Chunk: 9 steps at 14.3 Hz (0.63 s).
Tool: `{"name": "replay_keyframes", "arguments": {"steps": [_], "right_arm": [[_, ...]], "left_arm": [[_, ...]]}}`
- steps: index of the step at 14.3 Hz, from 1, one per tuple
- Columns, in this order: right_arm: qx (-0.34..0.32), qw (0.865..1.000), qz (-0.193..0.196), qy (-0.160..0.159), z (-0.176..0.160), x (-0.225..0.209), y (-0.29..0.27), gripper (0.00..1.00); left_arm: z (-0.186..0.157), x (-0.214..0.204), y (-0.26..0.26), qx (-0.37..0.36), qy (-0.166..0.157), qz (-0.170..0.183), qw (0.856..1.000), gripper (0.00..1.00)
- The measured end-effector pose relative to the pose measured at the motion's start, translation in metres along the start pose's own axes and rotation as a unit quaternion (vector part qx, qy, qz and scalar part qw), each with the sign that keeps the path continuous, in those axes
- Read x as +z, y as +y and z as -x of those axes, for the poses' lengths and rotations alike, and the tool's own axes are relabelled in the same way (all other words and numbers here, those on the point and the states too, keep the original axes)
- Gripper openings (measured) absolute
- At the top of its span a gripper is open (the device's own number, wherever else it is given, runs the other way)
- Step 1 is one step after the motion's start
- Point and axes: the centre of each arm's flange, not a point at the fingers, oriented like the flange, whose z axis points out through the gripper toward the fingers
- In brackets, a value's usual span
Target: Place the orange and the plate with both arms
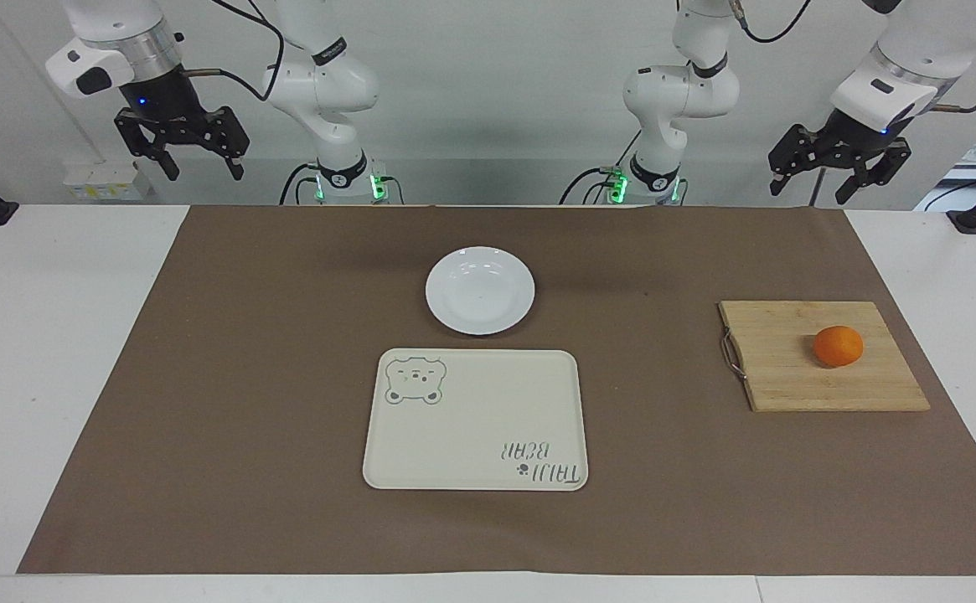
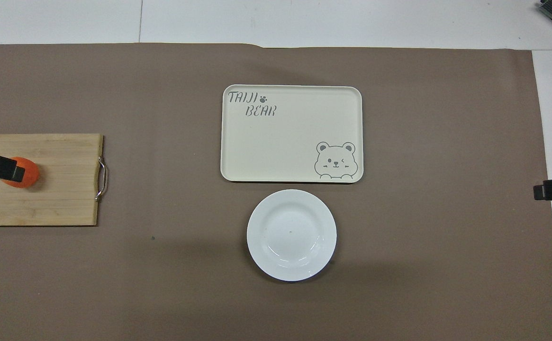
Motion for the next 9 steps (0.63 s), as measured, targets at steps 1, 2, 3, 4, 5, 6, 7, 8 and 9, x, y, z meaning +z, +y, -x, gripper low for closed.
{"name": "replay_keyframes", "arguments": {"steps": [1, 2, 3, 4, 5, 6, 7, 8, 9], "right_arm": [[0.0, 1.0, 0.0, 0.0, 0.0, 0.0, 0.0, 1.0], [0.0, 1.0, 0.0, 0.0, 0.0, 0.0, 0.0, 1.0], [0.0, 1.0, 0.0, 0.0, 0.0, 0.0, 0.0, 1.0], [0.0, 1.0, 0.0, 0.0, 0.0, 0.0, -0.0002, 1.0], [0.0, 1.0, 0.0, 0.0, 0.0, 0.0, -0.0005, 1.0], [-0.001, 1.0, 0.0, 0.0, 0.0, 0.0, -0.0011, 1.0], [-0.002, 1.0, 0.0, 0.0, -0.0001, 0.0, -0.0024, 1.0], [-0.004, 1.0, 0.0, 0.0, -0.0002, 0.0, -0.0041, 1.0], [-0.005, 1.0, 0.001, 0.0, -0.0002, 0.0001, -0.0053, 1.0]], "left_arm": [[0.0, 0.0, 0.0, 0.0, 0.0, 0.0, 1.0, 1.0], [0.0, 0.0, 0.0, 0.0, 0.0, 0.0, 1.0, 1.0], [0.0, 0.0, 0.0, 0.0, 0.0, 0.0, 1.0, 1.0], [0.0, 0.0, 0.0, 0.0, 0.0, 0.0, 1.0, 1.0], [0.0, 0.0, 0.0, 0.0, 0.0, 0.0, 1.0, 1.0], [0.0, 0.0, 0.0, 0.0, 0.0, 0.0, 1.0, 1.0], [0.0, 0.0, 0.0, 0.0, 0.0, 0.0, 1.0, 1.0], [0.0, 0.0, 0.0, 0.0, 0.0, 0.0, 1.0, 1.0], [0.0, 0.0, 0.0, 0.0, 0.0, 0.0, 1.0, 1.0]]}}
